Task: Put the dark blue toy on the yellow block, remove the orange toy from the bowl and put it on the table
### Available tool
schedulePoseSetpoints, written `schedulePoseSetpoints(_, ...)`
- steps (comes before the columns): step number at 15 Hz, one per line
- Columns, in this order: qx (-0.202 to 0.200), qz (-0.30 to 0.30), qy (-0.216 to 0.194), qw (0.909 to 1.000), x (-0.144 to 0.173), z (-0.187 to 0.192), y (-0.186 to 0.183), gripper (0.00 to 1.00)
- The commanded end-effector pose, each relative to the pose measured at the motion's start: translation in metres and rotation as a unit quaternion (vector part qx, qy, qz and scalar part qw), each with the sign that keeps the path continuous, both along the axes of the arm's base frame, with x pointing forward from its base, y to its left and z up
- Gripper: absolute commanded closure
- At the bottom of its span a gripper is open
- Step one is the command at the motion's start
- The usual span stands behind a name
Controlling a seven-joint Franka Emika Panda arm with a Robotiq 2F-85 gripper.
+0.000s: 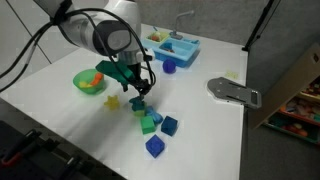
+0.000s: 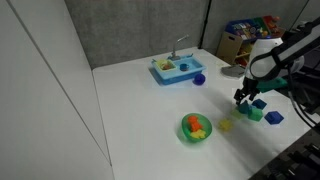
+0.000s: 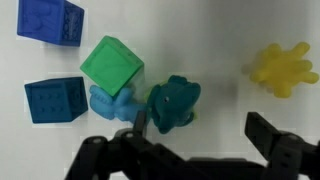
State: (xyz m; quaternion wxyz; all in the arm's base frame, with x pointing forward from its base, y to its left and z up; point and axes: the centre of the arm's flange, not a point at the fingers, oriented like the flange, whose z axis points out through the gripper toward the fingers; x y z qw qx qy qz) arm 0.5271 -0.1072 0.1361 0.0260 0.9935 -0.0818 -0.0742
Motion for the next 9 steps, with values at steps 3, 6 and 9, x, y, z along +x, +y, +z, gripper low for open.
schedulePoseSetpoints(3, -0.014, -0.013, 0.007, 0.9998, 0.005, 0.056, 0.023, 0.0)
schedulePoseSetpoints(6, -0.007, -0.01, 0.017, 0.9998, 0.015, 0.081, 0.044, 0.0)
schedulePoseSetpoints(9, 0.02, 0.006, 0.038, 0.9991, 0.023, 0.099, 0.067, 0.0)
